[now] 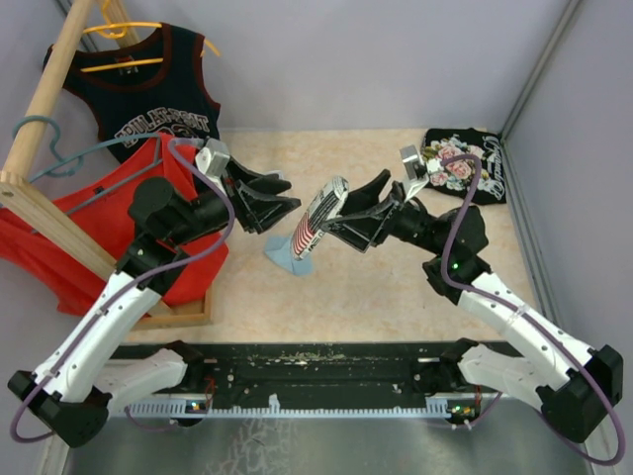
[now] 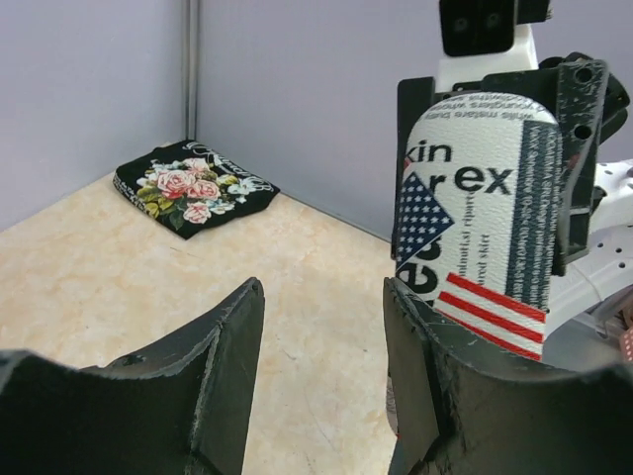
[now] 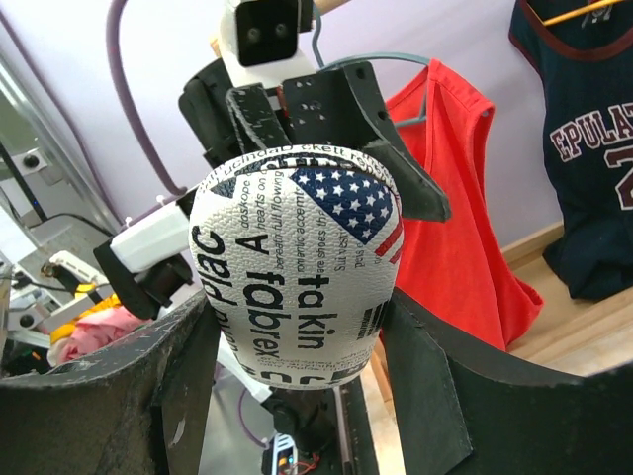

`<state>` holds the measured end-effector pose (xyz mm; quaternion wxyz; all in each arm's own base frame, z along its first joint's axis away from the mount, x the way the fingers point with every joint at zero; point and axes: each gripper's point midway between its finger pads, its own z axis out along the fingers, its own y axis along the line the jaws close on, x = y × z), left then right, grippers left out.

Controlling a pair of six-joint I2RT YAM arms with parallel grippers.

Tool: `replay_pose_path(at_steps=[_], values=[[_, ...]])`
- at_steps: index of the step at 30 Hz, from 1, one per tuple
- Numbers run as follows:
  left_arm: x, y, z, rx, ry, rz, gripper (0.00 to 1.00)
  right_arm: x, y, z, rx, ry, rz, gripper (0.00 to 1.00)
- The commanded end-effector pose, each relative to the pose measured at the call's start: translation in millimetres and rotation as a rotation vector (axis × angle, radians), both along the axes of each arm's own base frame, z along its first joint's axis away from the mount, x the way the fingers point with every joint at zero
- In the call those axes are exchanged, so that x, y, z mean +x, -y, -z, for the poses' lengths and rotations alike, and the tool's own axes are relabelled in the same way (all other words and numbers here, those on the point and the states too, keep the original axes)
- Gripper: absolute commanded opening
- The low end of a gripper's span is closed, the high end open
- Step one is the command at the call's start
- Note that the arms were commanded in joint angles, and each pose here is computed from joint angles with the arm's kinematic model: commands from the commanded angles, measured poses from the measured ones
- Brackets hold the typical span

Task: Organize the sunglasses
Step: Open the sunglasses case.

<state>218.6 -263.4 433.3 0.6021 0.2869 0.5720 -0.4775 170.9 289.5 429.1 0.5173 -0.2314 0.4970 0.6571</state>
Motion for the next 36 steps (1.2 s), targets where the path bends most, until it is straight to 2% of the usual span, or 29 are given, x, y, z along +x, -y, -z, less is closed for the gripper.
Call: replay_pose_path(at_steps=[1, 4, 8, 13, 36], values=[[0.2, -3.4, -8.4, -0.001, 0.036, -0.015, 0.57, -18.5, 11.7, -40.2, 0.057, 0.128, 0.004, 0.00], [-10.8, 0.9, -11.3, 0.003, 0.059, 0.050, 0.59, -4.7, 11.6, -34.7, 0.023, 0.089, 0.070, 0.00], [-16.3, 3.6, -10.1, 0.029, 0.071, 0.074, 0.68, 19.6, 9.7, -19.9, -0.056, 0.013, 0.167, 0.00], [-29.1, 16.8, -2.0, 0.063, 0.073, 0.113, 0.70, 35.1, 6.1, -9.8, -0.108, -0.017, 0.213, 0.00], [-20.2, 27.2, 22.6, 0.092, 0.026, 0.124, 0.68, 9.2, 4.0, -23.6, -0.060, 0.045, 0.094, 0.00]])
